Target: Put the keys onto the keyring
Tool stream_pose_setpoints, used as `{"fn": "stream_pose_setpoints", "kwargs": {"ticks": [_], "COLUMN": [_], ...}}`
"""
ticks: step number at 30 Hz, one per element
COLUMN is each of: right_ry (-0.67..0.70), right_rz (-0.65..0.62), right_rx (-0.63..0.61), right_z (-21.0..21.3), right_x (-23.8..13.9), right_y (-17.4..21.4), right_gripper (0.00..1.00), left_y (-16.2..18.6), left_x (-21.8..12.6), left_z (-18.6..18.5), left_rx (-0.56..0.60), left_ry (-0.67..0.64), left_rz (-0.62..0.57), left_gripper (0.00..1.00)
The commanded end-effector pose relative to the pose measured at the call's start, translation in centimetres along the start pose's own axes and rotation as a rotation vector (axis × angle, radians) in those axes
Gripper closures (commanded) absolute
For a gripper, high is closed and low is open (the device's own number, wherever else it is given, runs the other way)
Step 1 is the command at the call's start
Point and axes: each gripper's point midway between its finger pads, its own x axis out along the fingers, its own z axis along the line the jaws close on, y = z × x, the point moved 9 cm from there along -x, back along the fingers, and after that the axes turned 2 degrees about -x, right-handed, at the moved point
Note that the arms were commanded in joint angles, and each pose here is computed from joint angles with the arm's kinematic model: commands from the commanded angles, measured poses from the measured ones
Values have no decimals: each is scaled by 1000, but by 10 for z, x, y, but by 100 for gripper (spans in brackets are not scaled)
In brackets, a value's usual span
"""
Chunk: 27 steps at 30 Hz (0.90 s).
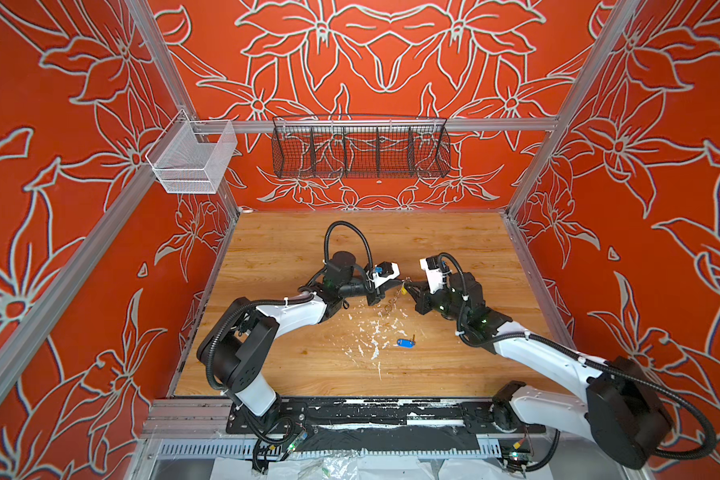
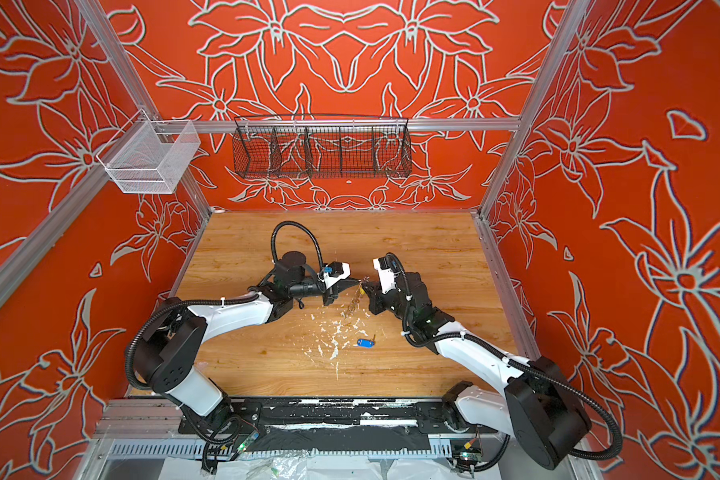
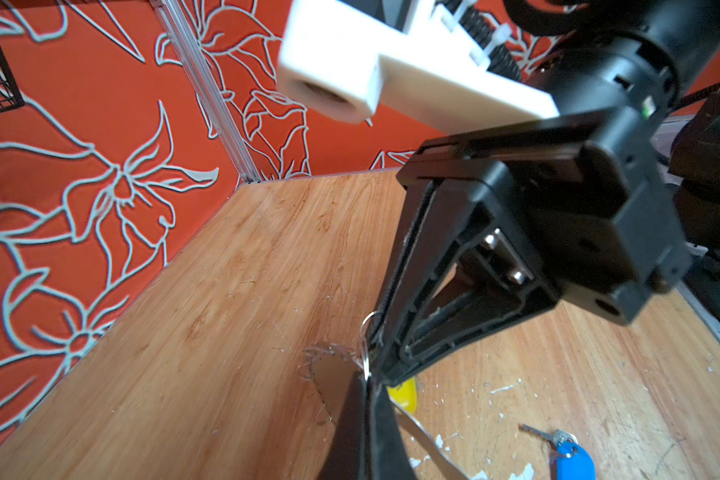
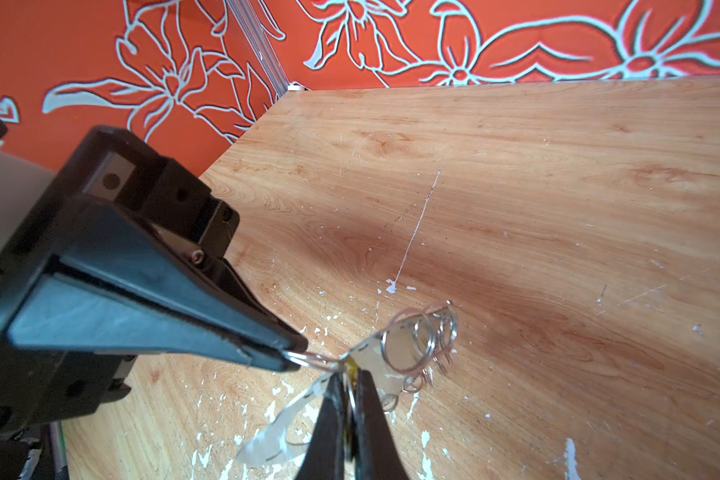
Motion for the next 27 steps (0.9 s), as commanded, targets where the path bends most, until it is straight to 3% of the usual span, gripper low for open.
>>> {"fn": "stream_pose_setpoints", "kwargs": {"ticks": [1,5,8,11,27], "right_ry": [43,52,65,83,5], "right_rz": [2,-14,-6,-8,-31], "right_rx": [45,17,-33,-67,-148], "right_z": [-11,-7,-1,3,23], "right_x": [1,-7,-13,-17,-23], "right_y": [6,-5,-15,-21,-39], "right_gripper": [100,100,100,100,100], "left_y": [7,8,7,6,-12], "left_x": [-4,-4,-4,-4,-4], "left_z": [0,2,2,3,8], "left_rx": [9,-6,-12,-19,-26], "left_ry": [-9,-30,-34,-26,-6], "left_rz": [-16,6,18,19,15], "left_gripper": [100,100,87,81,79]}}
